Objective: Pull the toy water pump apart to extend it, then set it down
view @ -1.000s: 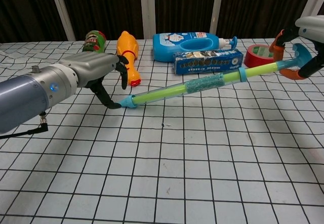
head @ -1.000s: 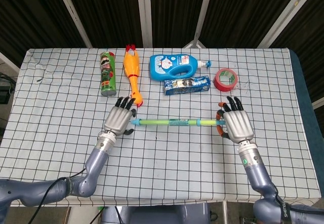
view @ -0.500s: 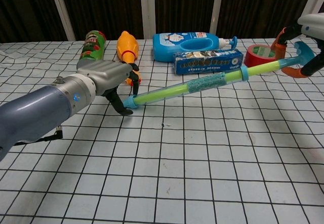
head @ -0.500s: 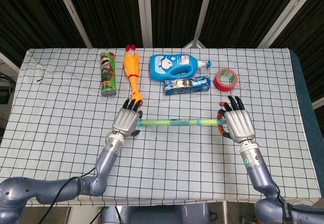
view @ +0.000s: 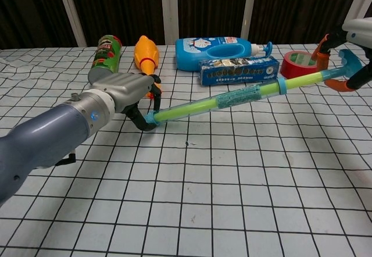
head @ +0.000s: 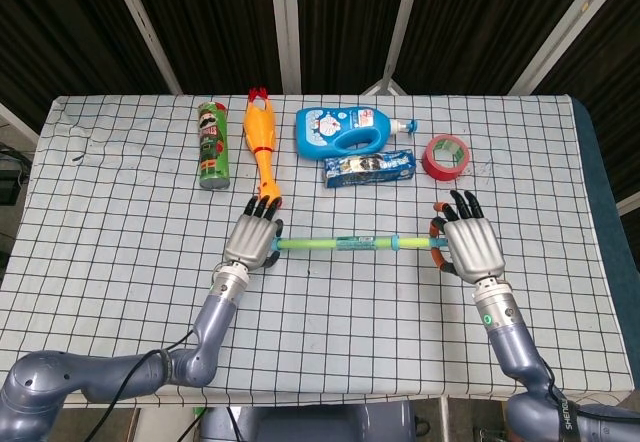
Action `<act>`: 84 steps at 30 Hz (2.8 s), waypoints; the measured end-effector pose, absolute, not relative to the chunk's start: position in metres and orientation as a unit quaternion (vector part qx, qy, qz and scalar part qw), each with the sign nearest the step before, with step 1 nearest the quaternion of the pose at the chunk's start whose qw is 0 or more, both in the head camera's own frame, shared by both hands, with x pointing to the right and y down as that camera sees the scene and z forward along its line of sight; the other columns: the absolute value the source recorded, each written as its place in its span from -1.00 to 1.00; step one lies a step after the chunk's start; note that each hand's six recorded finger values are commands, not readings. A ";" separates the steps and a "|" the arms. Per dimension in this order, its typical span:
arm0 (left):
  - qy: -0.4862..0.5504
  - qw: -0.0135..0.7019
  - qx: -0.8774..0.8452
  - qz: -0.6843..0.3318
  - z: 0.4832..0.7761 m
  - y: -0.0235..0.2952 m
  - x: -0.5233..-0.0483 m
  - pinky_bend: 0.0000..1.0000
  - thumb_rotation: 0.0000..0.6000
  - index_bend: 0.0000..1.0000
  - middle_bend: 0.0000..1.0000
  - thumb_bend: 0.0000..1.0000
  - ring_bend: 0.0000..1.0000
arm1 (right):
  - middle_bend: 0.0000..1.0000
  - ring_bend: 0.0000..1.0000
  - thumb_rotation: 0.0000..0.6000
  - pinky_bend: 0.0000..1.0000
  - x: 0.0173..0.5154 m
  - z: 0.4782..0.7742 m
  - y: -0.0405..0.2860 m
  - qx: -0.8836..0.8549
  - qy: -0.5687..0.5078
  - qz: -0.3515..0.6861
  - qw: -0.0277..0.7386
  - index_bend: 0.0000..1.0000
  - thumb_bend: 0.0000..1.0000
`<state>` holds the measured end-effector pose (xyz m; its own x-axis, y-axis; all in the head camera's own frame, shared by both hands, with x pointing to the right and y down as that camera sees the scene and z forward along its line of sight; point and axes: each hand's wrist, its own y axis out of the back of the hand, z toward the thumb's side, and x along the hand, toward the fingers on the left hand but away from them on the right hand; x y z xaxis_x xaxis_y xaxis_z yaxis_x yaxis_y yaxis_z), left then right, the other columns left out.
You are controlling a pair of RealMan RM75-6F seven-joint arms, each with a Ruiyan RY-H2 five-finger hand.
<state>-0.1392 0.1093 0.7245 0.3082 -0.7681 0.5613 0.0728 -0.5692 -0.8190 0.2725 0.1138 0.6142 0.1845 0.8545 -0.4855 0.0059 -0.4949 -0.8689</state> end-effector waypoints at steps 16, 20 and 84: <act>0.282 0.391 -0.708 -0.516 0.708 0.104 -0.149 -0.96 1.00 0.15 -0.89 0.02 -1.00 | -0.48 -1.00 1.00 -1.00 0.278 0.606 0.110 -0.658 -0.332 0.552 0.390 0.50 0.13; 0.288 0.391 -0.707 -0.515 0.697 0.103 -0.163 -0.96 1.00 0.16 -0.88 0.02 -1.00 | -0.48 -1.00 1.00 -1.00 0.276 0.602 0.112 -0.660 -0.333 0.548 0.392 0.50 0.13; 0.324 0.372 -0.676 -0.547 0.621 0.101 -0.299 -0.96 1.00 0.20 -0.87 0.02 -1.00 | -0.48 -1.00 1.00 -1.00 0.315 0.587 0.132 -0.622 -0.336 0.589 0.392 0.50 0.13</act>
